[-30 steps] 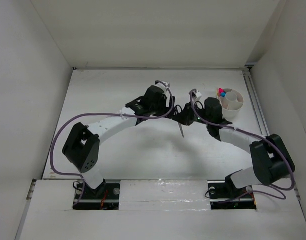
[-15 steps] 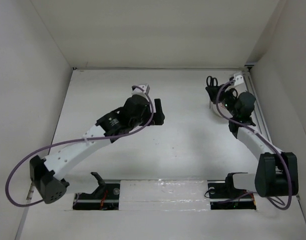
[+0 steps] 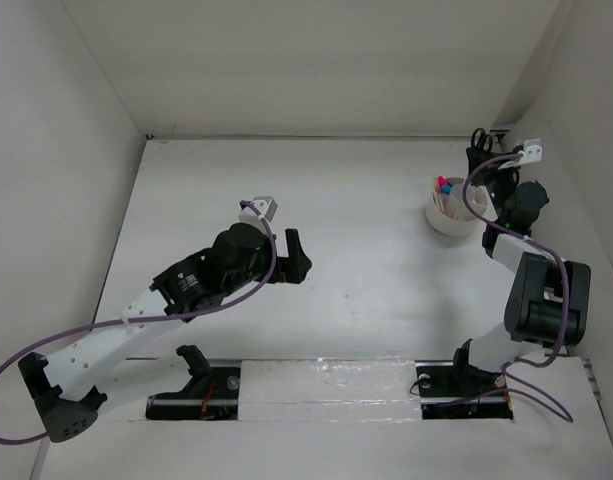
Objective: Sort the stationery into containers
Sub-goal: Place the scissors in the storage box.
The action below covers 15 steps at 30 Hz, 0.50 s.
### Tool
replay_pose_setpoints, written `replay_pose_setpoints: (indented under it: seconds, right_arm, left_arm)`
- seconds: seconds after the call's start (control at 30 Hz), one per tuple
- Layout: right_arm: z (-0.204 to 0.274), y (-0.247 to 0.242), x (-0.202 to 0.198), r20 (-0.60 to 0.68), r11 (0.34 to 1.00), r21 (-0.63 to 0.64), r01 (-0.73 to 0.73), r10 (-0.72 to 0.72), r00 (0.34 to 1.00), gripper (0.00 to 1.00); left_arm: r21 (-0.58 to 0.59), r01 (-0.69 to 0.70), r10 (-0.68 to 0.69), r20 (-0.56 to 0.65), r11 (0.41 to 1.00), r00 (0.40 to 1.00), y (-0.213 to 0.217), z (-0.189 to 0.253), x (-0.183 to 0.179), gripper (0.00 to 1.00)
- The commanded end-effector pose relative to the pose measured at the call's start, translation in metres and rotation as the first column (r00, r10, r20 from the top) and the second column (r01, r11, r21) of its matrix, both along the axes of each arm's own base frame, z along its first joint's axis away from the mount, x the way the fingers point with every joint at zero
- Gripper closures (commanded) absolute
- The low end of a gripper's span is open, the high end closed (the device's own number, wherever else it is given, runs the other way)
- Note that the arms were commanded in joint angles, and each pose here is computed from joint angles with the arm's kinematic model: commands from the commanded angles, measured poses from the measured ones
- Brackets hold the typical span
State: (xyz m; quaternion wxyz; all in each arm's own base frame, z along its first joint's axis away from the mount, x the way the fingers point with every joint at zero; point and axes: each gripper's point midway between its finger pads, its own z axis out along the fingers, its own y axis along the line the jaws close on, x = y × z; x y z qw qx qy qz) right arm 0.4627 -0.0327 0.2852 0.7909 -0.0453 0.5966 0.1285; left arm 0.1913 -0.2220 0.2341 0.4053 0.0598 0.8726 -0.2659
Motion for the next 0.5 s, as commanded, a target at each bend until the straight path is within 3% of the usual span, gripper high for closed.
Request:
replay_pose_setpoints:
  seconds: [0.0,0.47]
  right_arm:
    - [0.05,-0.004,-0.001,0.179,0.999,-0.045,-0.009,0.017,0.984,1.0]
    - [0.003,-0.032,0.029,0.122,0.999,0.049,-0.019,0.013,0.992,1.0]
  left_arm:
    - [-0.028,0.044,-0.044,0.006,0.999,0.999,-0.008,0.003,-0.004,0.0]
    - [-0.049,0.117,-0.117,-0.006,0.992,0.993,-0.021,-0.001,-0.01,0.0]
